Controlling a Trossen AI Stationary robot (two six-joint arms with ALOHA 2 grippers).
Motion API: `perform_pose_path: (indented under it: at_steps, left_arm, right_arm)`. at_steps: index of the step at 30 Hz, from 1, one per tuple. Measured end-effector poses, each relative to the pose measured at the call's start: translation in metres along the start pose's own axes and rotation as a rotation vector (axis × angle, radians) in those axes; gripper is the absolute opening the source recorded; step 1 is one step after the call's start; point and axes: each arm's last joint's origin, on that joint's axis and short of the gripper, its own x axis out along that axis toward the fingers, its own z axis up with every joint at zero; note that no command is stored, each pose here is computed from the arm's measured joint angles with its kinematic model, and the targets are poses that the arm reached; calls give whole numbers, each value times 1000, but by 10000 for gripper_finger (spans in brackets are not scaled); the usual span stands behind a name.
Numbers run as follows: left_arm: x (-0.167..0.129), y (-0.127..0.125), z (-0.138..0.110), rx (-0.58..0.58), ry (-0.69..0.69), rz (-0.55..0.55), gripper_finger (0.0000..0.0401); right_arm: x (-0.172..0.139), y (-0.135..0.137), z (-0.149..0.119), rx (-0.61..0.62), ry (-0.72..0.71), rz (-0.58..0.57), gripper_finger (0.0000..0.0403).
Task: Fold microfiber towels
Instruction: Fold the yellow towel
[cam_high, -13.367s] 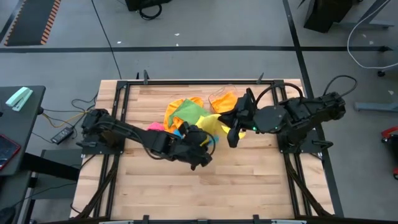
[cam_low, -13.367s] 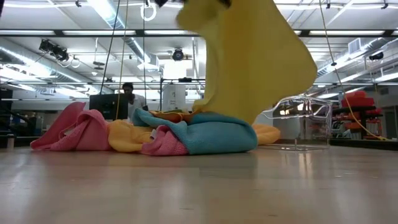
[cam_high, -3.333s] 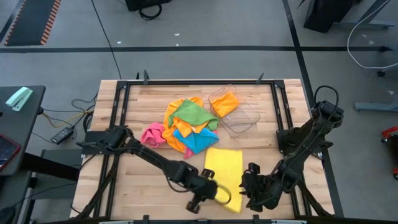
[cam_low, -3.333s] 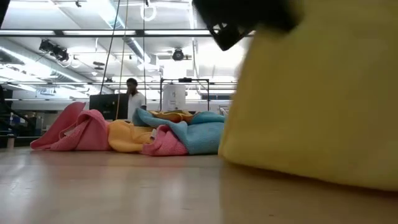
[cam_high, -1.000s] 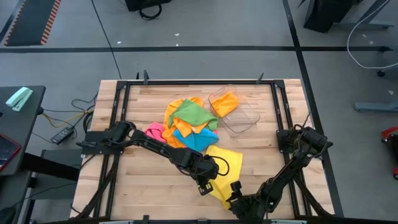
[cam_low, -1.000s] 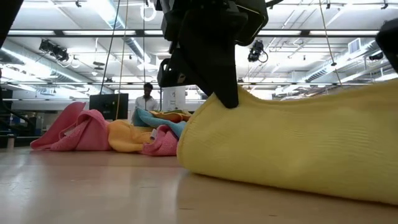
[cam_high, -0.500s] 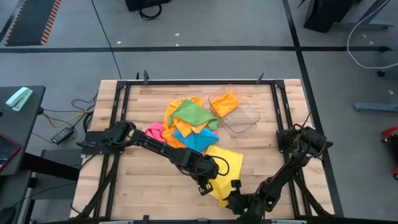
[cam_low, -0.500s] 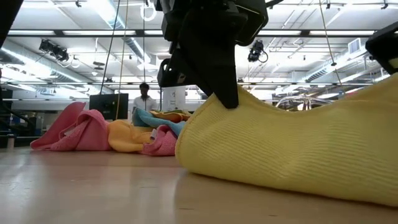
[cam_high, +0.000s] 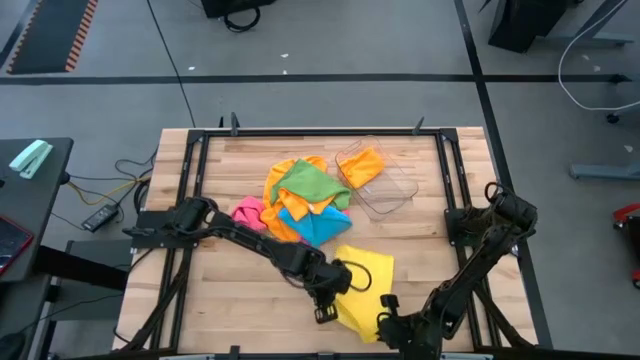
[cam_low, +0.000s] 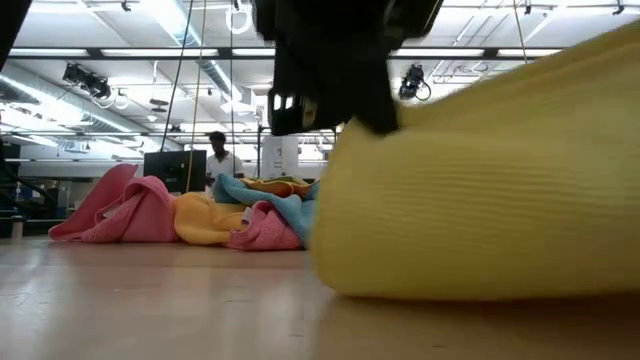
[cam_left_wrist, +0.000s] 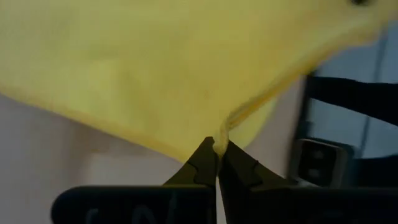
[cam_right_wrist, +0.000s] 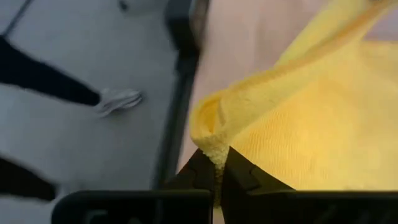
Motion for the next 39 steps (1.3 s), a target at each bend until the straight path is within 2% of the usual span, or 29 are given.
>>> perform_pose_path:
  at_steps: [2,5,7,9,15,21,30,39]
  left_arm:
    - [2,-13,-4,6,-19,-53,13]
    - [3,-31,-8,0,-8,-190,30]
    - [3,-40,-8,10,-8,-270,33]
    - [3,-43,-8,24,-20,-290,28]
    - [2,-28,-1,28,-42,-213,10]
    - [2,-17,1,11,-58,-108,34]
    - [32,-8,-6,-31,-27,-51,10]
    - [32,-5,-3,13,-120,60,32]
  right_arm:
    - [-1,3,0,29,36,66,12]
    - [-6,14,6,30,56,173,12]
    - [-10,21,9,2,47,204,12]
    - [-11,22,8,-22,47,200,12]
    - [-10,13,3,24,75,66,12]
    - [-10,4,-3,104,103,-47,12]
    - [-7,-6,-16,147,141,-102,12]
    - [-4,-13,-26,167,166,-130,13]
